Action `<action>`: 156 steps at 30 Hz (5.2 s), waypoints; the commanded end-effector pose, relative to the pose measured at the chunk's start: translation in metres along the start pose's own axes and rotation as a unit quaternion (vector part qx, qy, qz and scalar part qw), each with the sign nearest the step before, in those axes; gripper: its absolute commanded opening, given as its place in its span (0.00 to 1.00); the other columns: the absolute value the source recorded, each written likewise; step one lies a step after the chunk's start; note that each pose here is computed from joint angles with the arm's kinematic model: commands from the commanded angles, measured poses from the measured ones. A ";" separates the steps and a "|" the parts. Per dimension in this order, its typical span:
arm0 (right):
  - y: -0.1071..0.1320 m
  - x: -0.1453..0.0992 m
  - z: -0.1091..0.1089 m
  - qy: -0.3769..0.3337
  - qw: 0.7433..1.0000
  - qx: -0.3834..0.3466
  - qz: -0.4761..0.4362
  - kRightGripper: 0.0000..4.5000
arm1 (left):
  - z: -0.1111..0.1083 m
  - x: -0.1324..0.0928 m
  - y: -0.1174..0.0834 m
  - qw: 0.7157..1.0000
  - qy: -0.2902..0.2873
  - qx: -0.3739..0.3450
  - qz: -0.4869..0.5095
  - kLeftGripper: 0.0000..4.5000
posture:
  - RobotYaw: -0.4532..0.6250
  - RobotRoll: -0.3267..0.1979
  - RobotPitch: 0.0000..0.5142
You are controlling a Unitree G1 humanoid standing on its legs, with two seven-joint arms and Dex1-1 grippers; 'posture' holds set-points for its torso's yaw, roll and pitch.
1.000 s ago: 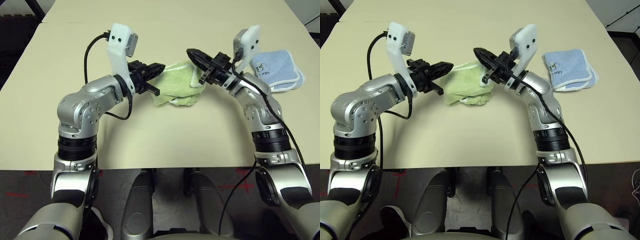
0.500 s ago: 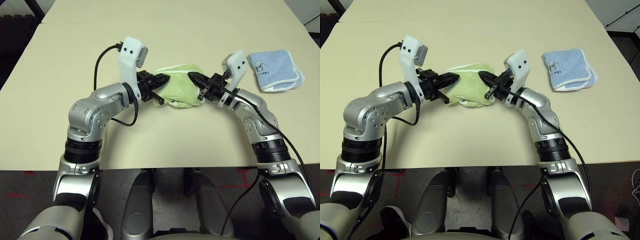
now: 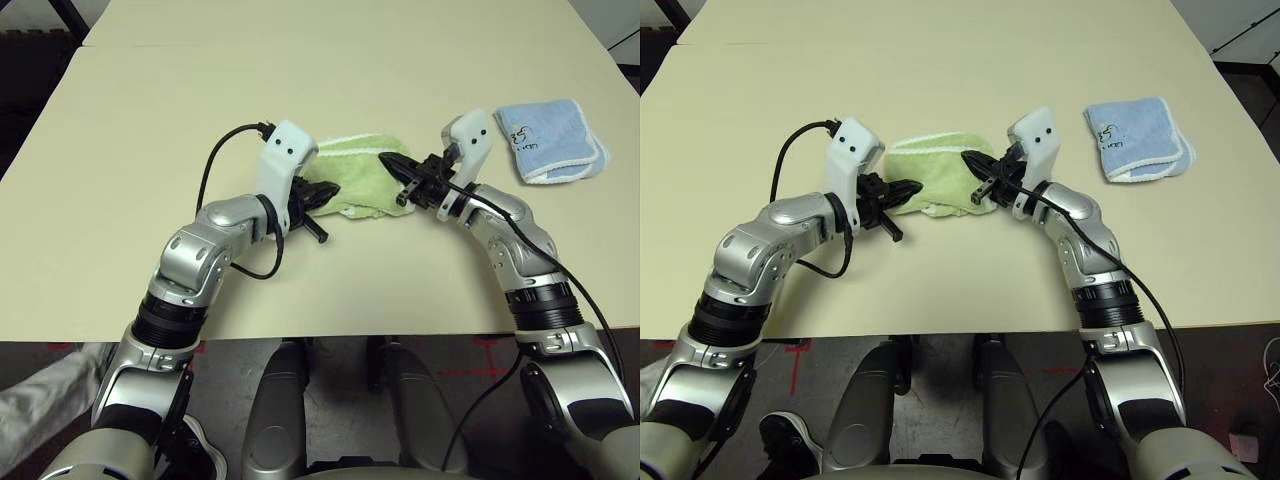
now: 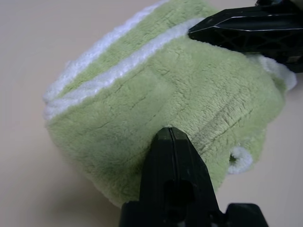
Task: Fold the towel and set it aside.
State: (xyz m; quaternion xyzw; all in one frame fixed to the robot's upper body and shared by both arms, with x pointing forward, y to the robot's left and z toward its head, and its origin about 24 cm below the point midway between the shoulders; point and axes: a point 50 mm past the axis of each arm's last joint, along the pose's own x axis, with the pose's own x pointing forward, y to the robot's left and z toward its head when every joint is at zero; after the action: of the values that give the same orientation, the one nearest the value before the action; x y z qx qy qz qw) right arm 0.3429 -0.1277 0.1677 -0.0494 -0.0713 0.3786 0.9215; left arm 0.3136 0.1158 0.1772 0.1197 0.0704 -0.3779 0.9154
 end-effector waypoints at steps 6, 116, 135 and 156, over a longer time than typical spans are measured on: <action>-0.016 -0.005 0.023 -0.053 0.998 -0.005 -0.032 0.00 | 0.027 -0.014 0.018 0.998 -0.051 -0.014 0.021 0.01 | 0.45 0.62 0.55; -0.060 -0.017 0.025 -0.046 0.992 -0.064 -0.098 1.00 | 0.026 -0.057 0.068 0.907 -0.021 -0.413 0.077 1.00 | 0.49 0.62 0.52; -0.078 -0.039 0.040 -0.058 0.978 -0.114 -0.165 1.00 | 0.015 -0.022 0.043 0.864 0.042 -0.498 -0.063 1.00 | 0.44 0.62 0.54; -0.079 -0.048 0.041 -0.052 0.976 -0.117 -0.175 1.00 | 0.012 -0.011 0.046 0.880 0.099 -0.463 -0.019 1.00 | 0.39 0.62 0.56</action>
State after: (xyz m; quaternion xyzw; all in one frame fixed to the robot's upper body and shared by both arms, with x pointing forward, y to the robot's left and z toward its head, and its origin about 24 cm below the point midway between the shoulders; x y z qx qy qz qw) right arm 0.3607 -0.2087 0.2149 -0.1247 -0.1704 0.2126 0.9541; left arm 0.3382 0.1465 0.2037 -0.2922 0.3108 -0.3246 0.8442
